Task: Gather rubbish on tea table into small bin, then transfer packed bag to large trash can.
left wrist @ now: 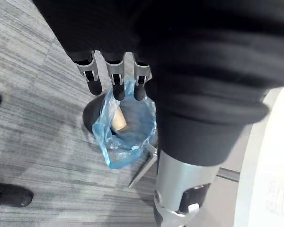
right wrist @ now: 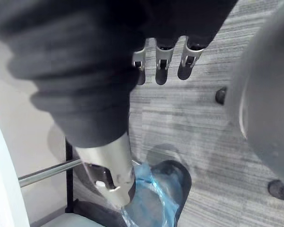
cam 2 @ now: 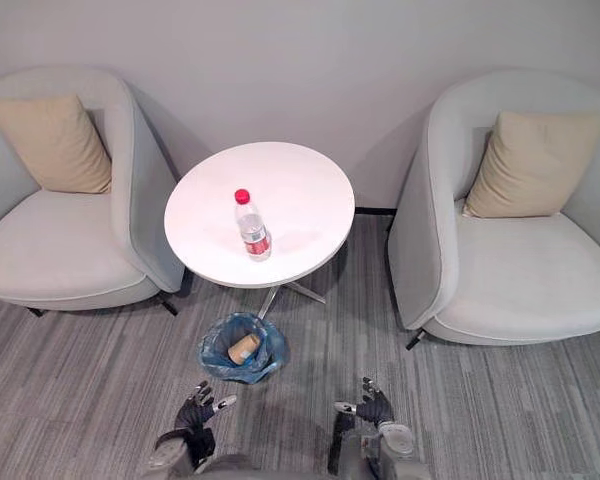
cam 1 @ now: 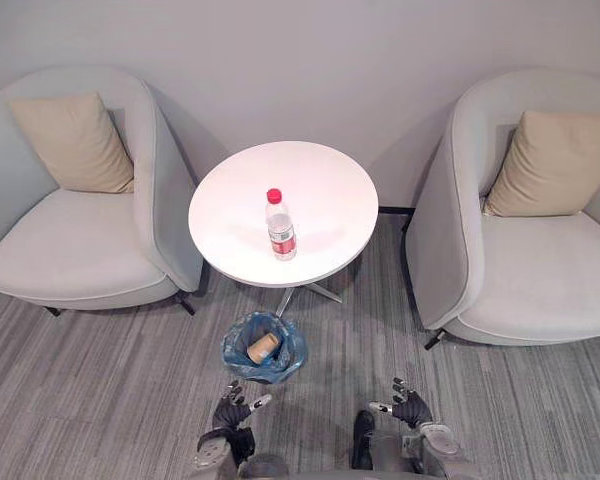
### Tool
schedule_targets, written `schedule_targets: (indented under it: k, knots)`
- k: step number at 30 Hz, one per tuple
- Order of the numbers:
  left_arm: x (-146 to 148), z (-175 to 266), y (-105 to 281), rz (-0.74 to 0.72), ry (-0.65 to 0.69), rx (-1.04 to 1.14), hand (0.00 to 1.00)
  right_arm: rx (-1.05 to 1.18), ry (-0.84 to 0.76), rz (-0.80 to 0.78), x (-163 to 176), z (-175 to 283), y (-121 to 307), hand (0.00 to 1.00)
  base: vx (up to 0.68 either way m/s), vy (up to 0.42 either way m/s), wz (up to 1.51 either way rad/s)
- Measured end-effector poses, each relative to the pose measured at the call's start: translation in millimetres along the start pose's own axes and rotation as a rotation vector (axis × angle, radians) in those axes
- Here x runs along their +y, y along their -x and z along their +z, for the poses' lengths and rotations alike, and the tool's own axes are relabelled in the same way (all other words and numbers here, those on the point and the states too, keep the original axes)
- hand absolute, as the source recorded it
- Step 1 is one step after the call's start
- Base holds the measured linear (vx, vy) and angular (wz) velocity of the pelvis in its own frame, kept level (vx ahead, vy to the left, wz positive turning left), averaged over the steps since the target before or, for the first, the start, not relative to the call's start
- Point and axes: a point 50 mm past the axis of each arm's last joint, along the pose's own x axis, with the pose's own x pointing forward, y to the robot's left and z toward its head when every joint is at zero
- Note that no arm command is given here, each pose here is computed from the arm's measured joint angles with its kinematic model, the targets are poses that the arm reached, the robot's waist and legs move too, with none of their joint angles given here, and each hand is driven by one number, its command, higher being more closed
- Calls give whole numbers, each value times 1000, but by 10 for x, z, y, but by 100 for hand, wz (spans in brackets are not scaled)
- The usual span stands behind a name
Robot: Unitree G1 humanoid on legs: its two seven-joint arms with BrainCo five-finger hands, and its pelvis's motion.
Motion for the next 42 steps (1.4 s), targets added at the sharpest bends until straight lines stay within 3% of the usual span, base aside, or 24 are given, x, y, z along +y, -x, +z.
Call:
schedule_targets:
  k: [6,27,33,42]
  knots:
    - [-122,83,-40,-39,6,-24,0,-38,-14,-24,-38,109,-31,0,142,-2,14]
    - [170,-36,29,25,-40,11,0,-8,-37,24,143,-42,23,0,117,18,30]
    - [32,-144,69,9,21,26,0,-6,-25,6,83,-52,29,0,99,-81,2]
    - [72,-124,66,9,-6,17,0,-56,-22,-36,18,9,59,0,-16,-9,9]
